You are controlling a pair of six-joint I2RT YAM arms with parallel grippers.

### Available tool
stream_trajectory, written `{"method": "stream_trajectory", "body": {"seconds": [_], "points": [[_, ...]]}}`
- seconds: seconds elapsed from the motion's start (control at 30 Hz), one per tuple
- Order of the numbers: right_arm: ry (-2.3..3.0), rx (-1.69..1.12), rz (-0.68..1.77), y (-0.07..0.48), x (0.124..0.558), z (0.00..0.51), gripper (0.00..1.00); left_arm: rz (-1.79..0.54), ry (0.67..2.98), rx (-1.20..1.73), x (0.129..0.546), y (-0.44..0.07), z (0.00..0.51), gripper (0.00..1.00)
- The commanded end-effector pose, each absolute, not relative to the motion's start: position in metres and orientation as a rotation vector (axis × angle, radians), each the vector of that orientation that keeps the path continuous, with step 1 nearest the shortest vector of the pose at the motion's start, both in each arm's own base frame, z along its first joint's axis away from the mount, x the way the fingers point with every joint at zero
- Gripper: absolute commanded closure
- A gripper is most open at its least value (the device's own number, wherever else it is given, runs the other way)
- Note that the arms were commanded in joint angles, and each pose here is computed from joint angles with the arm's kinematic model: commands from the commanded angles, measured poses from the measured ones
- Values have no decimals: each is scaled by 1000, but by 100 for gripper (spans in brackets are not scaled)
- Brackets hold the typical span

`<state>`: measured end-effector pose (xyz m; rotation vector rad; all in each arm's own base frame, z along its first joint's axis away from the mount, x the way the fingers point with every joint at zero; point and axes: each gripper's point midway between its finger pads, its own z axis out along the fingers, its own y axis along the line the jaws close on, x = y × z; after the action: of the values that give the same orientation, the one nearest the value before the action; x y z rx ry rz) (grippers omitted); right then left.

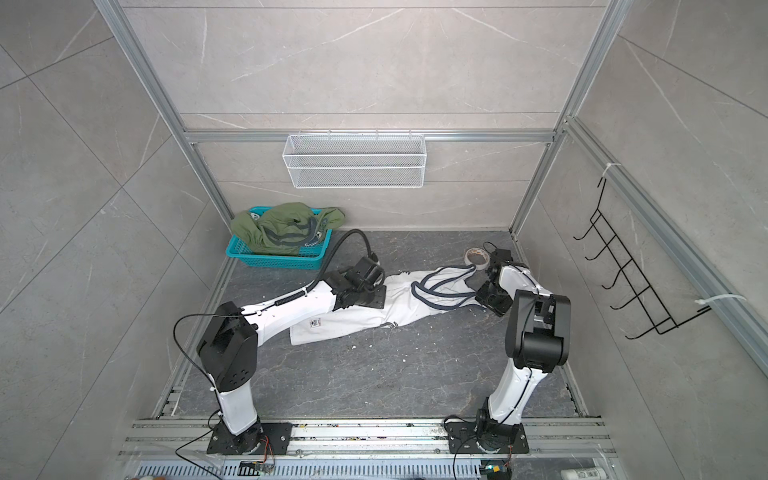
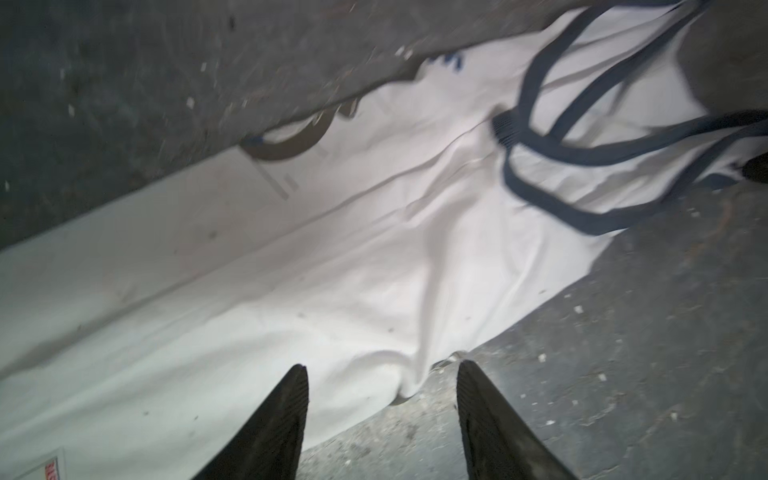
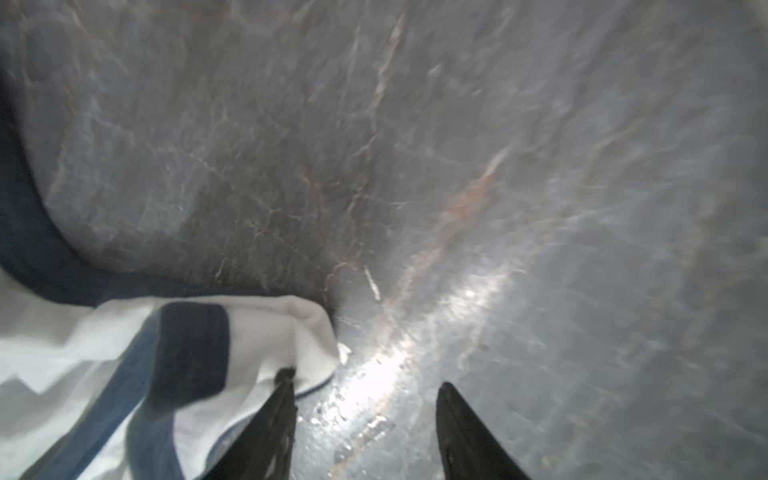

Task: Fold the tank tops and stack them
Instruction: 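Pull the left gripper back toward its side, straightening the folded strip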

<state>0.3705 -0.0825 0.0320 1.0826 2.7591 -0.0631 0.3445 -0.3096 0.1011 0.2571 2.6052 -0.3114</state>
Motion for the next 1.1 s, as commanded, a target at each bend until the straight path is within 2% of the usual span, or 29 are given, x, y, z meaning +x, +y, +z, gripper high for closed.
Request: {"method": "stream_trajectory", "body": {"seconds": [0.0,0.23,0.4,0.6,0.93,1.07], "points": [[2778,1065,-3,-75,384,23,43,-371,2622,101,344,-283,88,40],[2807,1100,-245,-100,379,13,43,-286,2690,-100,322,-197,45,40],[2815,1073,-409,-117,381,15,43,-243,2722,-184,308,-158,28,40],[2806,1049,-565,-129,374,19,43,-211,2717,-251,299,-131,24,40],[2754,1007,-482,-126,387,47,40,-157,2729,-266,290,-113,28,42],[2705,1012,-572,-136,382,64,39,-100,2705,-270,283,-100,41,42]]}}
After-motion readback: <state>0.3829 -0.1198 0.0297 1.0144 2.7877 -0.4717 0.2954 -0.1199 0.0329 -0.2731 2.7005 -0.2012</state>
